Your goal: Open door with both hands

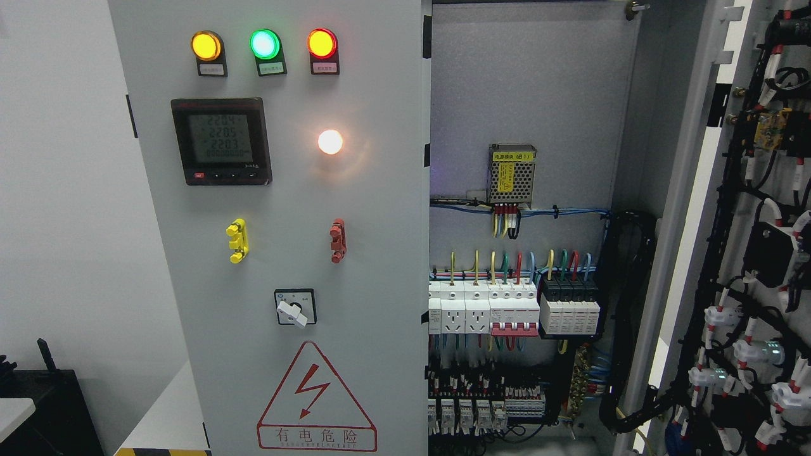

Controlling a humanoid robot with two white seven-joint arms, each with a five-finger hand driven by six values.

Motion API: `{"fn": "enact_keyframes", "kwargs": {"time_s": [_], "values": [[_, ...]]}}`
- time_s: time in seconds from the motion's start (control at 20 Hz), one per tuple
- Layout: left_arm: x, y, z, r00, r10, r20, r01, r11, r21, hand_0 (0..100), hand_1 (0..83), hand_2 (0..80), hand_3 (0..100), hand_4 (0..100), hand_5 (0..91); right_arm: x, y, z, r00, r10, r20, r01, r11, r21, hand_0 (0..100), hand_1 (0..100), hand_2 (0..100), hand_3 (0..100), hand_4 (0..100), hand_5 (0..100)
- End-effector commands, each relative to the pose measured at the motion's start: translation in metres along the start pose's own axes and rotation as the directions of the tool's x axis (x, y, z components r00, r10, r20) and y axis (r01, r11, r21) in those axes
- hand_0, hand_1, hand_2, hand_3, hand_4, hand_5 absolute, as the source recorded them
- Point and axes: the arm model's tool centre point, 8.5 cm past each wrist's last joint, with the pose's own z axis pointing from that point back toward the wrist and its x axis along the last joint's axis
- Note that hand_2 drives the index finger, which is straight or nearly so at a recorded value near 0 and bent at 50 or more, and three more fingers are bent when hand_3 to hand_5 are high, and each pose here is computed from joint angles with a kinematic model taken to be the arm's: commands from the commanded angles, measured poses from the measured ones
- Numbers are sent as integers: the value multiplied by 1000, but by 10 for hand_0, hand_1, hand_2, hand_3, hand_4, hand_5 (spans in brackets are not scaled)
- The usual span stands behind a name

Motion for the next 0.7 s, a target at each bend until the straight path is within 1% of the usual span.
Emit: {"fn": "enact_keyframes", "kwargs": {"time_s": [0.0, 0.4, 0.55, 0.65], "values": [[-8, -3, 1, 1000, 5, -23, -5, 1000, -6, 0, 0, 0, 0, 42, 0, 26, 6, -28, 994, -11, 109, 10, 1000, 9, 0, 0, 0, 0, 0, 0], [-8, -3, 1, 1000, 5, -22, -5, 1000, -6, 0, 0, 0, 0, 42, 0, 42, 6, -58, 982, -6, 187, 3, 1000, 20, 0, 0, 0, 0, 0, 0], [-8, -3, 1, 1000, 5, -23, -5, 1000, -6, 0, 0, 0, 0, 42, 0, 45, 6, -71, 986, -3, 168, -1, 1000, 25, 0, 0, 0, 0, 0, 0], [-8, -3, 1, 1000, 5, -23, -5, 1000, -6, 0, 0, 0, 0, 42, 0, 50, 6, -79, 983, -2, 181, -4, 1000, 30, 0, 0, 0, 0, 0, 0]]}}
